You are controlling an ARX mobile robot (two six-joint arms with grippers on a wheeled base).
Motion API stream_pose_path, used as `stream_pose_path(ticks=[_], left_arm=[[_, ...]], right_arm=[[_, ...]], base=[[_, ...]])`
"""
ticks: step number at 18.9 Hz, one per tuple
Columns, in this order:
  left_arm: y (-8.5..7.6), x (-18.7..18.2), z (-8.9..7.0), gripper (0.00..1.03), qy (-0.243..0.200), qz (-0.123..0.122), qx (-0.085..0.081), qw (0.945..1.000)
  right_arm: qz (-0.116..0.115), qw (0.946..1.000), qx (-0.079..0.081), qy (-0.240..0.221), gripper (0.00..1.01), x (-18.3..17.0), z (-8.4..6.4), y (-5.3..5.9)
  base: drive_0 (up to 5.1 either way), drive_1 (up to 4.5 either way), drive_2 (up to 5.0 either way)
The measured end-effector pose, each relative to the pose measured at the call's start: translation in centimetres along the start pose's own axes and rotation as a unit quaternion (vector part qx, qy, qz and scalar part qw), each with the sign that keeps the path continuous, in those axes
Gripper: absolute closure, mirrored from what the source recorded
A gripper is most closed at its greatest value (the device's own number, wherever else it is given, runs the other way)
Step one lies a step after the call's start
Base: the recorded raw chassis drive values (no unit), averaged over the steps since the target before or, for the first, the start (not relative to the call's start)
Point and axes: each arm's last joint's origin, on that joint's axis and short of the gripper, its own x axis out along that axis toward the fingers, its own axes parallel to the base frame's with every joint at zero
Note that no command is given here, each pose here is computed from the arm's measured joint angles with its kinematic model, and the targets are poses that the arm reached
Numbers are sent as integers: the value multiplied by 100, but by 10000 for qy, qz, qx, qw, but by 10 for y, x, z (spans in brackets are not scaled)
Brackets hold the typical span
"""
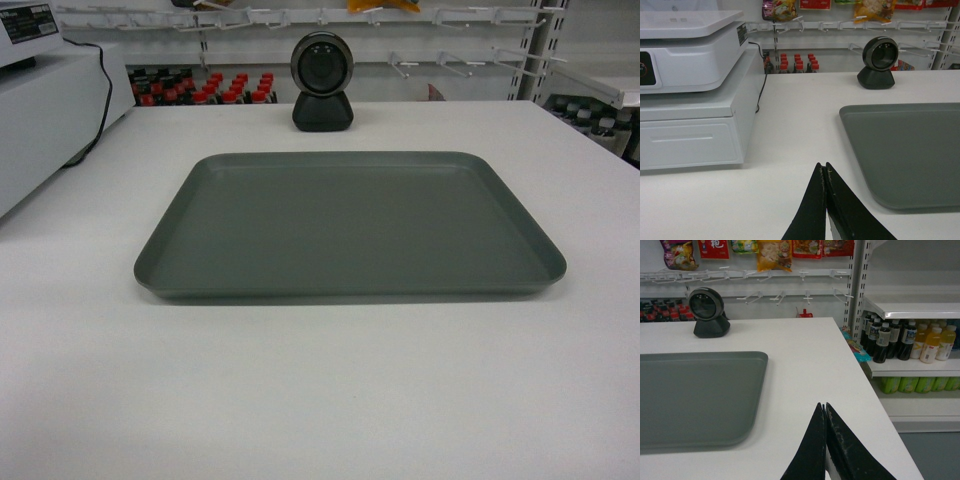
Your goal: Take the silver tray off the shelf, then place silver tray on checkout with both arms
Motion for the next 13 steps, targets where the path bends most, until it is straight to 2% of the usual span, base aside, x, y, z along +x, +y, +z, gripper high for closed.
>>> stream_pose_path(ticks=[2,8,9,10,11,13], left_arm=[[0,-8,-3,101,-13,0,0,10000],[0,-28,-15,101,-137,-2,0,9999],[0,-30,-20,101,32,-5,0,10000],[0,-32,-20,101,21,-5,2,10000],[0,-35,-18,101,-48,-6,0,10000],[0,-39,-16,101,-112,-7,2,9999]], right_arm=[[-2,10000,0,71,99,-8,-8,0],[0,10000,0,53,99,-25,-17,0],[0,10000,0,31,99,-27,-17,0],[-2,9999,0,-132,99,-30,-20,0],[0,10000,0,-4,99,-31,-24,0],[0,10000,0,-25,99,-34,-23,0]], base=[[0,0,0],[0,0,0],[0,0,0],[0,0,0],[0,0,0],[0,0,0]])
